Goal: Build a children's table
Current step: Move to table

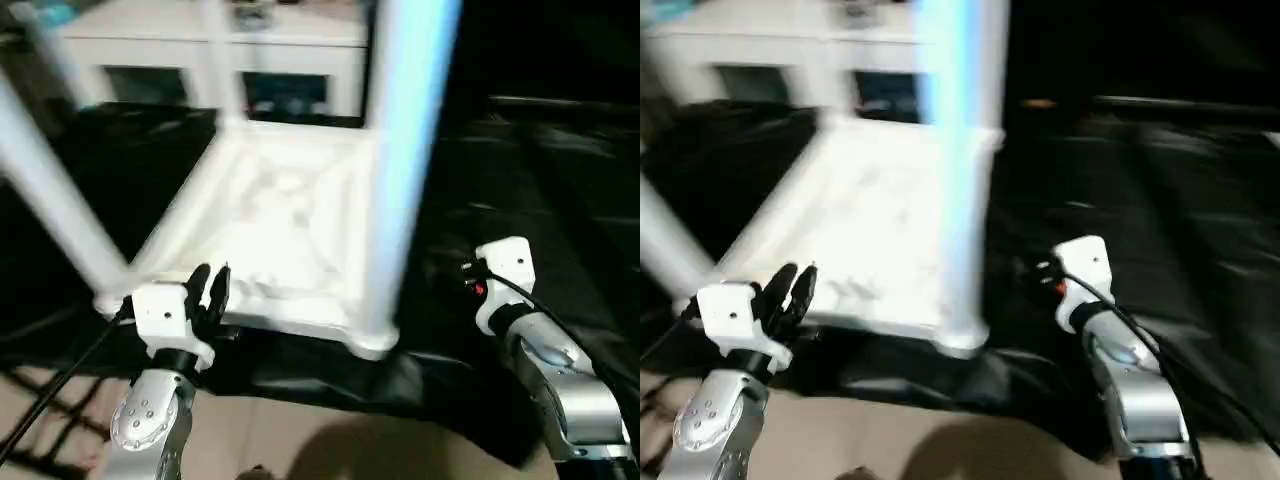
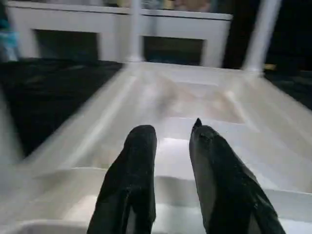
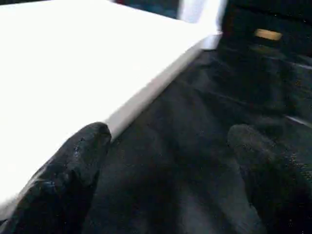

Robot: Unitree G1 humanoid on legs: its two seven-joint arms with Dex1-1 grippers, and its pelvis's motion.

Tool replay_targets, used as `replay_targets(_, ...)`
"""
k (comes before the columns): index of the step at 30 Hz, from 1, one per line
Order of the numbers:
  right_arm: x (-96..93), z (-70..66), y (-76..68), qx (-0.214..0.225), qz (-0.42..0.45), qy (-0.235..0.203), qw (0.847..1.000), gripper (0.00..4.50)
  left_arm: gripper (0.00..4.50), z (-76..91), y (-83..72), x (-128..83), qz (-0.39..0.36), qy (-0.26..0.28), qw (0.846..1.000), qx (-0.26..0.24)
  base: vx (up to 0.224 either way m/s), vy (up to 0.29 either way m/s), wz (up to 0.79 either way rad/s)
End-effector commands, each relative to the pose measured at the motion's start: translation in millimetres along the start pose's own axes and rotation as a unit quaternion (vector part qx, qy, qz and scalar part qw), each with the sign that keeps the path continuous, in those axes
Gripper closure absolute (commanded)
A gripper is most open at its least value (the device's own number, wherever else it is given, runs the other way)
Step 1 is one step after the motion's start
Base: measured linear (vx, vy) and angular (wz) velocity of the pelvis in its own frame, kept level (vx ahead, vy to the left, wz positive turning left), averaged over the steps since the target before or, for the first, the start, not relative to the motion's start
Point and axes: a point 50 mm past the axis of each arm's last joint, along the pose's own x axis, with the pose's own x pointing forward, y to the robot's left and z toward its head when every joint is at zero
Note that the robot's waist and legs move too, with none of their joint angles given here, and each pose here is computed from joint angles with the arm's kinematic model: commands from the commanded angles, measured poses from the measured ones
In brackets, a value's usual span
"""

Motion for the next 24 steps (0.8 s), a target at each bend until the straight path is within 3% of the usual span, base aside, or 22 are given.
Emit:
replay_targets(1,0.1,3.5,3.0,0.001,0.014,-0.014,1.0,0.21,3.14,-0.4,8.2,-2.4,0.025,-0.004,1.0,0.009,0.007,0.196,0.05)
replay_targets(4,-4.2,0.7,-4.0,0.013,0.007,-0.009,1.0,0.21,3.14,1.2,17.6,-6.4,0.049,-0.012,0.999,0.002,-0.015,0.184,0.01)
replay_targets(6,-7.2,-2.1,-11.1,0.044,-0.007,-0.006,0.999,0.02,2.8,4.0,22.7,-11.5,0.051,-0.022,0.998,-0.015,-0.059,0.128,0.01)
replay_targets(12,-16.2,-5.0,-20.8,0.048,0.001,-0.005,0.999,0.0,2.33,9.5,32.3,-26.5,0.074,-0.029,0.997,-0.01,-0.075,0.059,-0.05)
replay_targets(19,-42.8,-6.7,-17.7,0.032,0.122,-0.006,0.992,0.0,1.73,9.7,40.7,-39.9,0.112,-0.031,0.993,-0.012,-0.026,0.009,-0.03)
replay_targets(24,-55.7,-4.9,-8.7,0.047,0.197,-0.011,0.979,0.0,1.25,3.7,46.2,-47.0,0.131,-0.01,0.991,-0.009,0.0,0.0,0.0)
